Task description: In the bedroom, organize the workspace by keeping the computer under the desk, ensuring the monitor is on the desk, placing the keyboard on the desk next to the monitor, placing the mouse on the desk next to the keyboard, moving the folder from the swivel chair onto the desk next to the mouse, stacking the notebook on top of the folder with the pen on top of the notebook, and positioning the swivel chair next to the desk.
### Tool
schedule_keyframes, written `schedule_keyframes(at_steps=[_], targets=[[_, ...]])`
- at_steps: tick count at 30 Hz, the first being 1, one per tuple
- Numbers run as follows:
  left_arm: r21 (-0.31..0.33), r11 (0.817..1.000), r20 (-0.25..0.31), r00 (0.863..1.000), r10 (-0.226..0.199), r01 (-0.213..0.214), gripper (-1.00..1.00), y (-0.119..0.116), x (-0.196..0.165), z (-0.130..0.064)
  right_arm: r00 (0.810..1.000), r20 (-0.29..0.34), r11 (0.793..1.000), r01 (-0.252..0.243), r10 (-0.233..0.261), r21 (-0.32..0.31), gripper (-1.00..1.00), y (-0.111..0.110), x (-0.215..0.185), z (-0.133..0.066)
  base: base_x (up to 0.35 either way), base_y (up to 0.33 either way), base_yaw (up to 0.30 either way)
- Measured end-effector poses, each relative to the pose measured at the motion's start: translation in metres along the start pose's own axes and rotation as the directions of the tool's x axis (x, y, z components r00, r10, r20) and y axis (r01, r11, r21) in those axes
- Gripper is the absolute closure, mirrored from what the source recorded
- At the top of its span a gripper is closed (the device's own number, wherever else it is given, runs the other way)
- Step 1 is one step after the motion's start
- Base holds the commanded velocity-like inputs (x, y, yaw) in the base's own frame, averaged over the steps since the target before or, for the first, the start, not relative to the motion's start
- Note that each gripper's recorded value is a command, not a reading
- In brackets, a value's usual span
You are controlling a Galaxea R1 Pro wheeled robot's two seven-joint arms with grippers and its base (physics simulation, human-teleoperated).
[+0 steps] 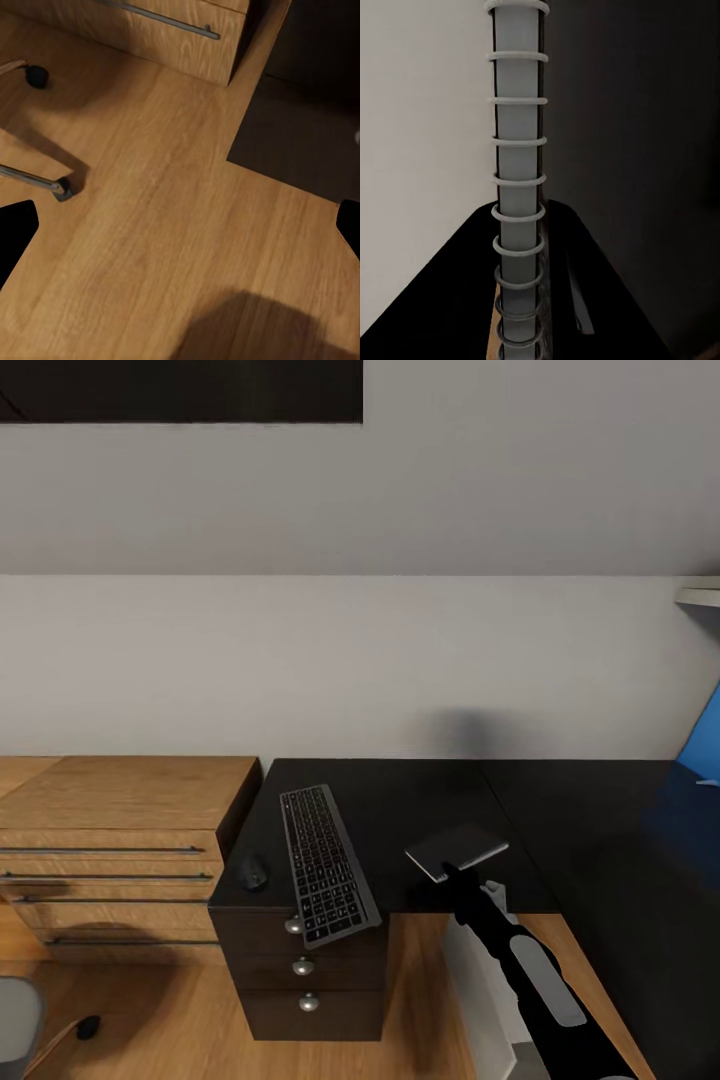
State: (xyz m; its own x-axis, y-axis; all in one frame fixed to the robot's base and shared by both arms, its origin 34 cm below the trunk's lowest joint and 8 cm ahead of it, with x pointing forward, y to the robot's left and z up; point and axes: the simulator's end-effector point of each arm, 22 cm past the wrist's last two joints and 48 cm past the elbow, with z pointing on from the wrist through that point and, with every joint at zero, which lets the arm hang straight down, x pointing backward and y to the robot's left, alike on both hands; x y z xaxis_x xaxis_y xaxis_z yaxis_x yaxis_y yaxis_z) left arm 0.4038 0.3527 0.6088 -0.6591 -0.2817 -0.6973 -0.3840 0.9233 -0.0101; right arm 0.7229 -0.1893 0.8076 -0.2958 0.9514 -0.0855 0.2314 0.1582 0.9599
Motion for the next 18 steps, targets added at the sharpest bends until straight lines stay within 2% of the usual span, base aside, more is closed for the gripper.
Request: schedule_keyframes(at_steps=[8,18], targets=[[0.002,1.0,0.026,1.0,-0.011,0.011,-1.0,-0.002,-0.013,-0.001,1.0,0.0,1.0,-0.003,0.003,0.002,1.0,-0.001,0.0,0.0,0.003,0.0,0.0],[0.003,1.0,0.03,0.999,-0.013,0.013,-1.0,-0.002,-0.003,0.011,1.0,0.0,1.0,-0.003,0.003,0.002,1.0,-0.017,0.001,0.004,0.0,0.0,0.0]])
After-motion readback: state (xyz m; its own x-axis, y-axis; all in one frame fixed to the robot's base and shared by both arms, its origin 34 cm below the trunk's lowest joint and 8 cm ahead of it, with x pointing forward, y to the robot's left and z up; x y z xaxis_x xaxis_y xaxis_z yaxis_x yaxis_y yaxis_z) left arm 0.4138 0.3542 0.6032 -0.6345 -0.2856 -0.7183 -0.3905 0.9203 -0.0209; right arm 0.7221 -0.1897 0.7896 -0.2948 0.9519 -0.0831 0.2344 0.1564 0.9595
